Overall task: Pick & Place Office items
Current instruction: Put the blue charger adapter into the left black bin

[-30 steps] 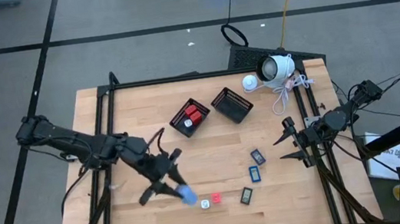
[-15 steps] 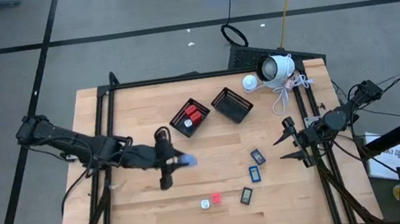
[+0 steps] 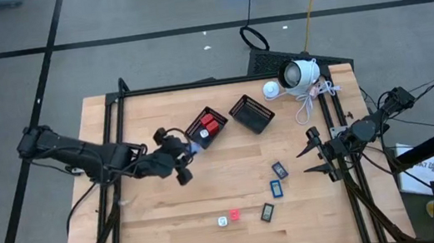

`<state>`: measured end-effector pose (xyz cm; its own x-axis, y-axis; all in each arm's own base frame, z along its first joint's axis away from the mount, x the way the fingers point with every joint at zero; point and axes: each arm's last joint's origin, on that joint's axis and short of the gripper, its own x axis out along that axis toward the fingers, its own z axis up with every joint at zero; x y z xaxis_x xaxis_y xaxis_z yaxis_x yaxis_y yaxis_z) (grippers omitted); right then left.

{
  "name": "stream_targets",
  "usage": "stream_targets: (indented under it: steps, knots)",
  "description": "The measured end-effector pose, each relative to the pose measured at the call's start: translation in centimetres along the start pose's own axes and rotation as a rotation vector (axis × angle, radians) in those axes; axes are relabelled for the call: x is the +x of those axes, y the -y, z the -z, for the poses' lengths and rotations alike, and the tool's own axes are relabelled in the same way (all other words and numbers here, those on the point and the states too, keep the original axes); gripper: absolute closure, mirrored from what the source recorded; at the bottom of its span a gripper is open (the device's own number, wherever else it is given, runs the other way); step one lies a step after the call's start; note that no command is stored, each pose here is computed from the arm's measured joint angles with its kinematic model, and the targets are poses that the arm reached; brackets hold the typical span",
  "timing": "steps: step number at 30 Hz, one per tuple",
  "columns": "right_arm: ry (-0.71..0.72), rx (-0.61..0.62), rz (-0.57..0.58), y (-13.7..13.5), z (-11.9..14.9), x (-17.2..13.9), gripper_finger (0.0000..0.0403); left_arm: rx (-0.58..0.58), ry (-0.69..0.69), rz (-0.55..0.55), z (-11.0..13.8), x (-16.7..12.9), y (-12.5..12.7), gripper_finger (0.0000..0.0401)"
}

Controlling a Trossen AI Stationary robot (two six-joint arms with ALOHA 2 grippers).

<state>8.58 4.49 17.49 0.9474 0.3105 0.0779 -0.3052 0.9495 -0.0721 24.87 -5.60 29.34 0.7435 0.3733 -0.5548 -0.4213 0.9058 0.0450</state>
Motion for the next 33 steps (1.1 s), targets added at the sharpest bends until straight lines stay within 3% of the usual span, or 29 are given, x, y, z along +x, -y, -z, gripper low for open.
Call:
stream_targets:
  steps: [9, 14, 26, 33]
  knots:
    - [0.000, 0.000, 0.000, 0.0, 0.0, 0.0, 0.0179, -0.013, -0.045, -0.137, -0.5, 1.5, -2.9, 0.0261]
    - [0.000, 0.000, 0.000, 0.0, 0.0, 0.0, 0.0179, -0.021, -0.062, -0.175, -0.9, 2.4, -4.6, 0.0280]
    - [0.000, 0.000, 0.000, 0.0, 0.0, 0.0, 0.0179, -0.029, -0.080, -0.180, -1.8, 4.0, -7.5, 0.0264]
    - [0.000, 0.000, 0.000, 0.0, 0.0, 0.0, 0.0179, -0.033, -0.134, -0.152, -1.6, 6.8, -8.8, 0.0280]
